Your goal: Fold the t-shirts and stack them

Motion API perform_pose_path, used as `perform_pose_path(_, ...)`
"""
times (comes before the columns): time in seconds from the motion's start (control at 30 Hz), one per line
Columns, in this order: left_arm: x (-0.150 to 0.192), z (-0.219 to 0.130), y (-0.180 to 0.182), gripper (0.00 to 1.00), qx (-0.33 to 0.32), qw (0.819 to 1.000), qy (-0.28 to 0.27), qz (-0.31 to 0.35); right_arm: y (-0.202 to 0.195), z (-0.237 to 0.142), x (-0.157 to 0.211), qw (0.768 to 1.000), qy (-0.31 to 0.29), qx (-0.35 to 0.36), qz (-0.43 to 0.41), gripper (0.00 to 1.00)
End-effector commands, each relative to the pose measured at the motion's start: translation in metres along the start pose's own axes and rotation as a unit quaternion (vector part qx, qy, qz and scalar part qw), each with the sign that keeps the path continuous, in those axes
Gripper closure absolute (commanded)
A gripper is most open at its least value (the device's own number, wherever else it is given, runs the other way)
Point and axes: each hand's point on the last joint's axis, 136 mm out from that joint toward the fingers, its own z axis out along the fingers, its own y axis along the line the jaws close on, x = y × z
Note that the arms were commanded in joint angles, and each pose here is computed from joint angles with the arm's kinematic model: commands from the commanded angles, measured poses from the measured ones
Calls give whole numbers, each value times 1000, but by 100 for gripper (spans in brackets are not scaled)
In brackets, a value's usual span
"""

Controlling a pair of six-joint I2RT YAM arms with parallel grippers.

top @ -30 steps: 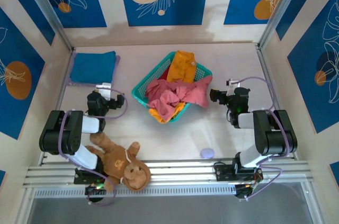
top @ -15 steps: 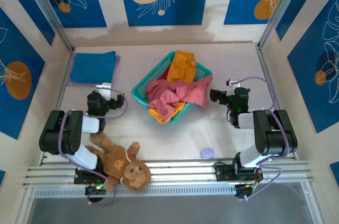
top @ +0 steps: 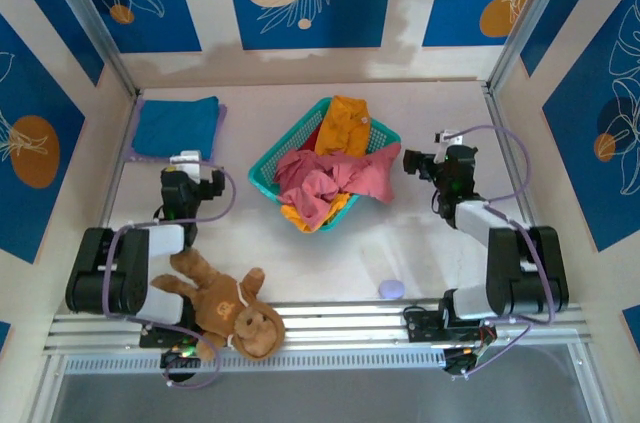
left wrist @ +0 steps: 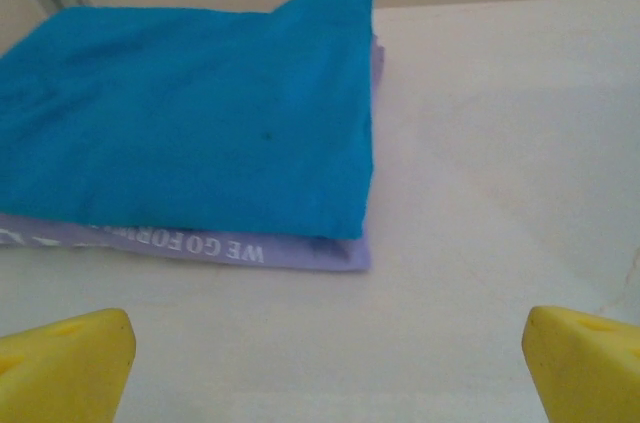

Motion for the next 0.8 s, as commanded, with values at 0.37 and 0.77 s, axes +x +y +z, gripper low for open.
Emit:
perform_pose_path(0.37, -56, -50, -73, 1, 148, 961, 169, -160, 81, -87, -4, 973, 226, -28, 28, 1)
perform_pose_path(0.77, -40, -14, -161, 1, 324, 876, 309, -180, 94, -106, -9, 943, 304, -57, 120, 1)
